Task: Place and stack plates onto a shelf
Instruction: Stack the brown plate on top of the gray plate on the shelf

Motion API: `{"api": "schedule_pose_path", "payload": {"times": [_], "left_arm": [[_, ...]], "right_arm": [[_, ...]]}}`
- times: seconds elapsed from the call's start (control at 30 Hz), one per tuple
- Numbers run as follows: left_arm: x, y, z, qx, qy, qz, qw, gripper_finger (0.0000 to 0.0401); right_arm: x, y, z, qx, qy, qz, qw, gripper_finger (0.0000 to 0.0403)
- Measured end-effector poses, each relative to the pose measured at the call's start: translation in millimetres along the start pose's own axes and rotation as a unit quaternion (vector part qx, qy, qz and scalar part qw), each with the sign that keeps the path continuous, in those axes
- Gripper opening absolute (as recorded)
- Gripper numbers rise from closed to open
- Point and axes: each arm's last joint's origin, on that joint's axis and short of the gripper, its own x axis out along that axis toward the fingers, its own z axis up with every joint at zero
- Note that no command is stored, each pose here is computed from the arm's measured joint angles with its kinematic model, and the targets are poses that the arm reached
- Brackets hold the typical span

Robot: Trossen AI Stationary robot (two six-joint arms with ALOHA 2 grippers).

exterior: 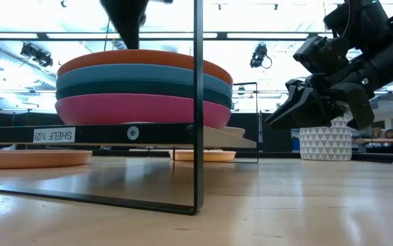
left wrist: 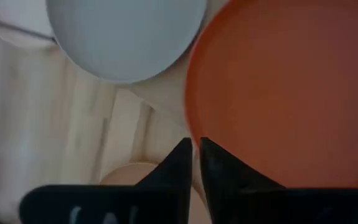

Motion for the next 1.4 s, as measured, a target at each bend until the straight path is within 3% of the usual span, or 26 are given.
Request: {"api": "schedule_pose_path", "payload": {"times": [0.13,0.43,0.73,0.83,0.97,1.07,1.2,1.4], "left_arm": [[19.5,24.4,-26.5,-0.04,0.001,-0.03,0.999,0.0015],[56.2,90.4,-89.0,-0.132,0.072,0.009,0.989,0.0015],[105.2,139.7,-113.1,-0.217,0.139,0.036,0.965,0.0019],[113.9,152.2,-113.3,-0.213,0.154,0.031,0.964,0.0037],[126.7,160.3,-111.9,-0.196,0.168,-0.031,0.966,0.0087],[135.6,159.4,-109.8,-0.144,0.172,-0.069,0.972,0.013],[147.3,159.6,-109.3,-0.091,0.191,-0.056,0.976,0.0163],[161.1,160.2,-110.9,-0.027,0.229,-0.007,0.973,0.0159]], "right_arm": [[0.0,0.6,0.3,0.006,-0.003,0.011,1.0,0.0103],[0.0,0.4,1.3,0.01,-0.008,0.011,1.0,0.0103],[0.0,1.2,2.9,0.012,-0.018,0.027,0.999,0.0103],[-0.1,1.6,3.1,0.012,-0.019,0.033,0.999,0.0103],[0.0,1.5,3.1,0.012,-0.019,0.033,0.999,0.0103],[-0.1,1.6,3.1,0.013,-0.019,0.034,0.999,0.0103],[-0.1,1.7,3.1,0.017,-0.019,0.036,0.999,0.0103],[-0.1,2.5,2.9,0.025,-0.019,0.048,0.998,0.0103]]}}
